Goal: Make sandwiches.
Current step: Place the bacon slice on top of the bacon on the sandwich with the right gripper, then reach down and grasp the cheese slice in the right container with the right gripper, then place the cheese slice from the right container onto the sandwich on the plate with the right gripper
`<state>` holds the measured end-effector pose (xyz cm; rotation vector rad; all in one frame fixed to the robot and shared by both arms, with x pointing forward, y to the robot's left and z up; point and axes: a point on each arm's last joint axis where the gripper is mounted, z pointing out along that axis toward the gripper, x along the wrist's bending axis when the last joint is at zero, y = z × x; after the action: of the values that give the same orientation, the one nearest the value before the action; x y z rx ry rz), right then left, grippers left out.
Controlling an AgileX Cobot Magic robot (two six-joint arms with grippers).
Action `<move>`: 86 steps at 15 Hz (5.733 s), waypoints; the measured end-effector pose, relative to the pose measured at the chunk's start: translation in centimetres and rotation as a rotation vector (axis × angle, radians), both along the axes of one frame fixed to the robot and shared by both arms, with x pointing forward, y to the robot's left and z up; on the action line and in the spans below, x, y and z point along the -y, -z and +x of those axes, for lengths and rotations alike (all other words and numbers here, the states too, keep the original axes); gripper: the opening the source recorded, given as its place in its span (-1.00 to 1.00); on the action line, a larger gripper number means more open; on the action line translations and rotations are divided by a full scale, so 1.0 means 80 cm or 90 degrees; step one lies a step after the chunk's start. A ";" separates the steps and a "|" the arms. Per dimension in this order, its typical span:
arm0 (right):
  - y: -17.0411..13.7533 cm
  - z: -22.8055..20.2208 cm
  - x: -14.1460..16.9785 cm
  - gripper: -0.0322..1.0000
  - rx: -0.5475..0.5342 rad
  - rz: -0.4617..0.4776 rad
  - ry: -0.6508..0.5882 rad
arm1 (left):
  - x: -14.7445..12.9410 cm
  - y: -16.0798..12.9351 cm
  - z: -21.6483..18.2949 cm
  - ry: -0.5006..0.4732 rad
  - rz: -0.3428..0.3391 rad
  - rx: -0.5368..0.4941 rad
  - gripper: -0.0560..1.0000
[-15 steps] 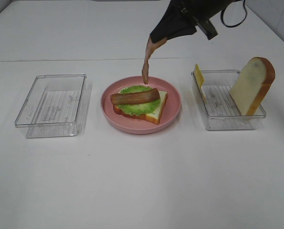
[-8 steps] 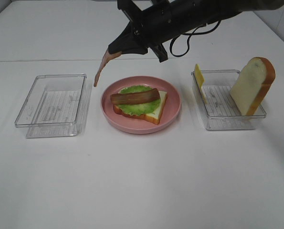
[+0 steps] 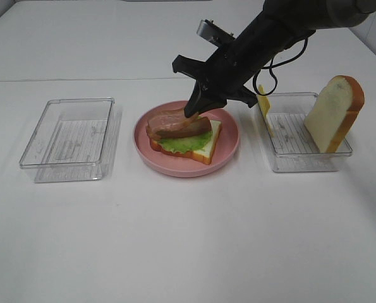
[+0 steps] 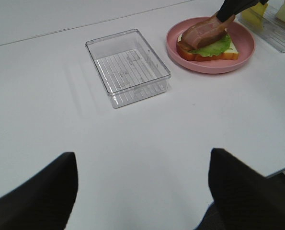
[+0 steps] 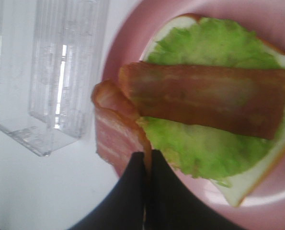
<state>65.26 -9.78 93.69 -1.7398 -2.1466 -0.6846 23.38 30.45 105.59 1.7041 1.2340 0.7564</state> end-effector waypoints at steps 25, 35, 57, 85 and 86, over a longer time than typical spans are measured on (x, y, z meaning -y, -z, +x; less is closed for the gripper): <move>-0.107 0.013 0.048 0.37 0.129 -0.273 0.006 | 0.000 0.000 0.000 0.000 0.000 0.000 0.47; -0.050 0.059 0.102 0.37 0.104 -0.301 0.101 | 0.000 0.000 0.000 0.000 0.000 0.000 0.47; -0.022 0.073 0.116 -0.94 0.103 -0.302 0.114 | 0.000 0.000 0.000 0.000 0.000 0.000 0.47; 0.015 0.038 -0.017 -0.94 0.066 -0.125 -0.022 | 0.000 0.000 0.000 0.000 0.000 0.000 0.47; 0.016 0.038 -0.017 -0.94 0.066 -0.127 -0.021 | 0.000 0.000 0.000 0.000 0.000 0.000 0.47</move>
<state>68.30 -8.41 92.45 -1.7976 -2.3797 -0.5811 23.38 30.45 105.59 1.7041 1.2340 0.7564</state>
